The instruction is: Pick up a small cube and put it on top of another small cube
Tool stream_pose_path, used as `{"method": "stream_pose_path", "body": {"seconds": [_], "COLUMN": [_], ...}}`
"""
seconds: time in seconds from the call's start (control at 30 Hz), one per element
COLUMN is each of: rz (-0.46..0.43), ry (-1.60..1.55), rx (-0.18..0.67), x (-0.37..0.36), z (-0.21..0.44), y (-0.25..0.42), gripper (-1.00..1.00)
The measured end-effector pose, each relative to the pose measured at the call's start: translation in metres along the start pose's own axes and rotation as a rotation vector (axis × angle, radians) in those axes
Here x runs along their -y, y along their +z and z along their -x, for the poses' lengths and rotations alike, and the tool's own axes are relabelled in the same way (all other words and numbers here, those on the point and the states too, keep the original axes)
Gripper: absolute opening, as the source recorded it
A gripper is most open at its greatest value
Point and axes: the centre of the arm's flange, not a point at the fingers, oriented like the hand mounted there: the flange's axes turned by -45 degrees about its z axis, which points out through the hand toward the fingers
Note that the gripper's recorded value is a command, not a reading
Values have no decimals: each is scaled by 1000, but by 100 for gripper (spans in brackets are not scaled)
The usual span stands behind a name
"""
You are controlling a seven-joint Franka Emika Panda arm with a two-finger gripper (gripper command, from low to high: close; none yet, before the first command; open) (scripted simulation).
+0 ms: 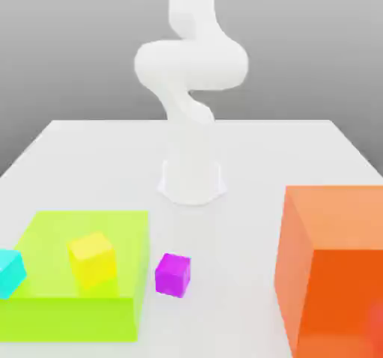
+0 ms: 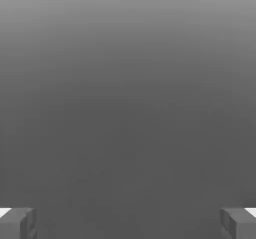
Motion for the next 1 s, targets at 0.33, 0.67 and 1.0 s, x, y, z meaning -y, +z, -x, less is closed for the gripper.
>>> {"method": "stream_pose_path", "body": {"seconds": [0.33, 0.67, 1.0], "rz": [-64, -241, -486], "ry": [-414, -802, -1115], "rx": [251, 466, 600], "x": [-6, -6, 3], "z": [78, 207, 345], "y": [170, 283, 336], "gripper": [0, 0, 0]}}
